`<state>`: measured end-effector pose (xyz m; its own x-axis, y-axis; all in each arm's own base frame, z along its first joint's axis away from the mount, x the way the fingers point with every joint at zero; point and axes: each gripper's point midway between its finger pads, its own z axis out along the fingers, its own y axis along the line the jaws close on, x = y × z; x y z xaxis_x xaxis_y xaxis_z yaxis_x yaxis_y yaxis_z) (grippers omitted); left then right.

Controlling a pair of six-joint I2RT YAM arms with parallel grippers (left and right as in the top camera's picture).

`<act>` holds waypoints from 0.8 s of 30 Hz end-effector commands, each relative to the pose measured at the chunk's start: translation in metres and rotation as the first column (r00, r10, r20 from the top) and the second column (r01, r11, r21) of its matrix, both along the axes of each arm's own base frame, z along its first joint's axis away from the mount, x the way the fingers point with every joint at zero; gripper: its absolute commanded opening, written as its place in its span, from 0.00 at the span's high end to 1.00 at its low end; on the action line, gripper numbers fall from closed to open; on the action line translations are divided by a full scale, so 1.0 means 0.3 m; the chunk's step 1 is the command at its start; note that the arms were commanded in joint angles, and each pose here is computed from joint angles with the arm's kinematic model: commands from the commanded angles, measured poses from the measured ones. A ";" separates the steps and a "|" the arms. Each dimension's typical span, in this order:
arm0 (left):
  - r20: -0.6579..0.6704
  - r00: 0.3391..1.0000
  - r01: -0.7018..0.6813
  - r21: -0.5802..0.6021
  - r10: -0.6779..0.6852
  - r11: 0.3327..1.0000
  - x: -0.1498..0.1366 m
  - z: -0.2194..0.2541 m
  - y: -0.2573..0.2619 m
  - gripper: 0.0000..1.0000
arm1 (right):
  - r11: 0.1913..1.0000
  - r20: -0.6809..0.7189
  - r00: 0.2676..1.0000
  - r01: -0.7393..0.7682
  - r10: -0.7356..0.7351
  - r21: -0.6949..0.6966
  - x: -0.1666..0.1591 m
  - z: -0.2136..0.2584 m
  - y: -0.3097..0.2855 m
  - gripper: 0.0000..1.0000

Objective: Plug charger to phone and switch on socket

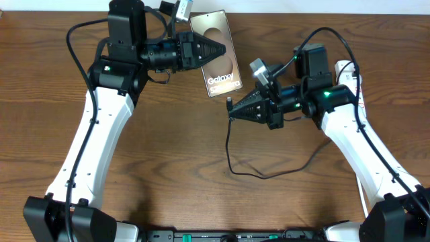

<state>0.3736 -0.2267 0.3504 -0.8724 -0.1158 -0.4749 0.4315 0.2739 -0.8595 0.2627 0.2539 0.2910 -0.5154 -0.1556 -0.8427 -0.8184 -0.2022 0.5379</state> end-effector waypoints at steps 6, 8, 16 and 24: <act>-0.212 0.977 -0.018 -0.024 0.013 1.000 -0.008 -0.045 0.002 0.93 | 0.999 -0.193 0.981 -0.019 0.012 -0.034 -0.042 -0.007 -0.010 0.99; -0.230 0.973 -0.017 -0.020 0.012 1.000 -0.002 -0.073 0.000 0.93 | 0.999 -0.219 0.976 -0.021 0.011 -0.042 -0.063 -0.020 -0.016 0.99; -0.267 0.964 -0.012 -0.038 0.001 0.999 0.002 -0.214 -0.004 0.93 | 0.998 -0.293 0.956 -0.013 -0.006 -0.063 -0.134 -0.049 -0.050 0.99; -0.310 0.950 -0.009 -0.158 -0.041 0.987 0.013 -0.144 -0.019 0.93 | 0.995 -0.341 0.936 0.061 -0.084 -0.076 -0.089 -0.050 -0.113 0.99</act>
<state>0.3830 -0.2297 0.2757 -0.9637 -0.1812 -0.1963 0.1565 0.2123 -0.9646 0.2289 0.2275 0.2689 -0.7915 -0.1976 -0.5783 -0.5713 -0.0968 0.8150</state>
